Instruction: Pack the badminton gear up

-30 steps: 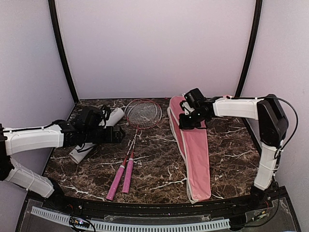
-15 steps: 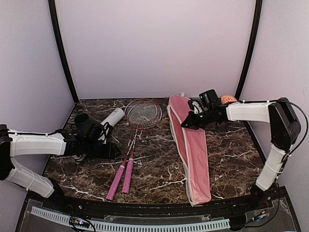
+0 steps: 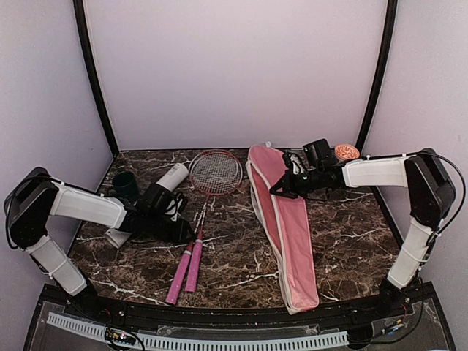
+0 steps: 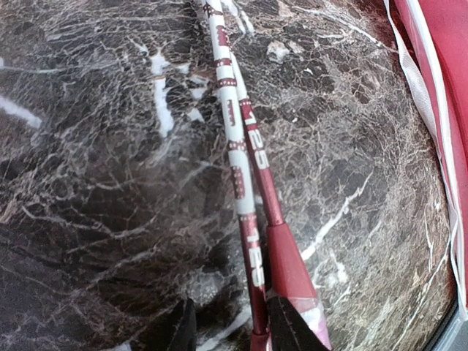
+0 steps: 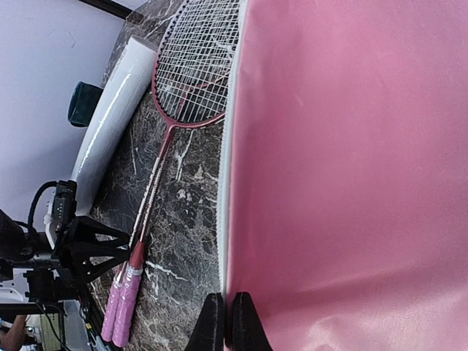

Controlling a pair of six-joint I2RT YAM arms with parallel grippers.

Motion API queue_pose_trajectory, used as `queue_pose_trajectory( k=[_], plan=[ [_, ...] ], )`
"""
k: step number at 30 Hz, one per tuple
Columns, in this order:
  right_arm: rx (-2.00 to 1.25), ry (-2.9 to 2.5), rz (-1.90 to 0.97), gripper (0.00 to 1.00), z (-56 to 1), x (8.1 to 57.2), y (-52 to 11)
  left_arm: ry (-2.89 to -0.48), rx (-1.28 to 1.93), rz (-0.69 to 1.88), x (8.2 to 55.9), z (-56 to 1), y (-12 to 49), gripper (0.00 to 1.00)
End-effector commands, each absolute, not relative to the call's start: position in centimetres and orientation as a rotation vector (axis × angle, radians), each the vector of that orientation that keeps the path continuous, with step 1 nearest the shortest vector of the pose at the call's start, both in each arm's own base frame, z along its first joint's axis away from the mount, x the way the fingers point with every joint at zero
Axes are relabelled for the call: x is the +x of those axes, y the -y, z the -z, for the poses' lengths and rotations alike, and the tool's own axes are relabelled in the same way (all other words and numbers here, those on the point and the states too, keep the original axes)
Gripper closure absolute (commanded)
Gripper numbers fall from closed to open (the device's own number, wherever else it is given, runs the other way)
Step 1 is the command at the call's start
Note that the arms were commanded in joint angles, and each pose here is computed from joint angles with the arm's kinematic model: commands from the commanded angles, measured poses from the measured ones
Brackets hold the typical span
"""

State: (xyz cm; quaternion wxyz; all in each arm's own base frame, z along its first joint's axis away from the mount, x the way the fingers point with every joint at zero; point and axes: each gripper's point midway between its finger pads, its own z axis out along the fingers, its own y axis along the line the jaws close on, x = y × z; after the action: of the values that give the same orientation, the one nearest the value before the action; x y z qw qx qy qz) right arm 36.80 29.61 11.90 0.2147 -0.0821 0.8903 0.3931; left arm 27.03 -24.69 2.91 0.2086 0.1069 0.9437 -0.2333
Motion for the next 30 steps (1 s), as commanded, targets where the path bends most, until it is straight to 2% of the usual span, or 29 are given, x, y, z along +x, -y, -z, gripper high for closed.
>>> queue_pose_trajectory(
  k=[1, 5, 14, 23, 30],
  plan=[
    [-0.245, -2.387, -1.157, 1.0, -13.6, 37.3, -30.3, -2.582, 0.336, 0.695, 28.1, -3.7, 25.9, 0.64],
    [-0.244, -2.391, -1.165, 1.0, -13.2, 37.2, -30.3, -2.571, 0.345, 0.696, 28.9, -3.8, 26.3, 0.71],
    [-0.238, -2.39, -1.174, 1.0, -13.2, 37.1, -30.3, -2.574, 0.317, 0.69, 29.8, -4.1, 26.3, 1.0],
    [-0.185, -2.385, -1.184, 1.0, -12.9, 37.2, -30.2, -2.507, 0.256, 0.633, 30.1, -9.1, 25.0, 1.0],
    [-0.149, -2.364, -1.218, 1.0, -13.1, 37.7, -30.5, -2.491, 0.275, 0.607, 26.2, -12.3, 23.2, 1.0]
  ],
)
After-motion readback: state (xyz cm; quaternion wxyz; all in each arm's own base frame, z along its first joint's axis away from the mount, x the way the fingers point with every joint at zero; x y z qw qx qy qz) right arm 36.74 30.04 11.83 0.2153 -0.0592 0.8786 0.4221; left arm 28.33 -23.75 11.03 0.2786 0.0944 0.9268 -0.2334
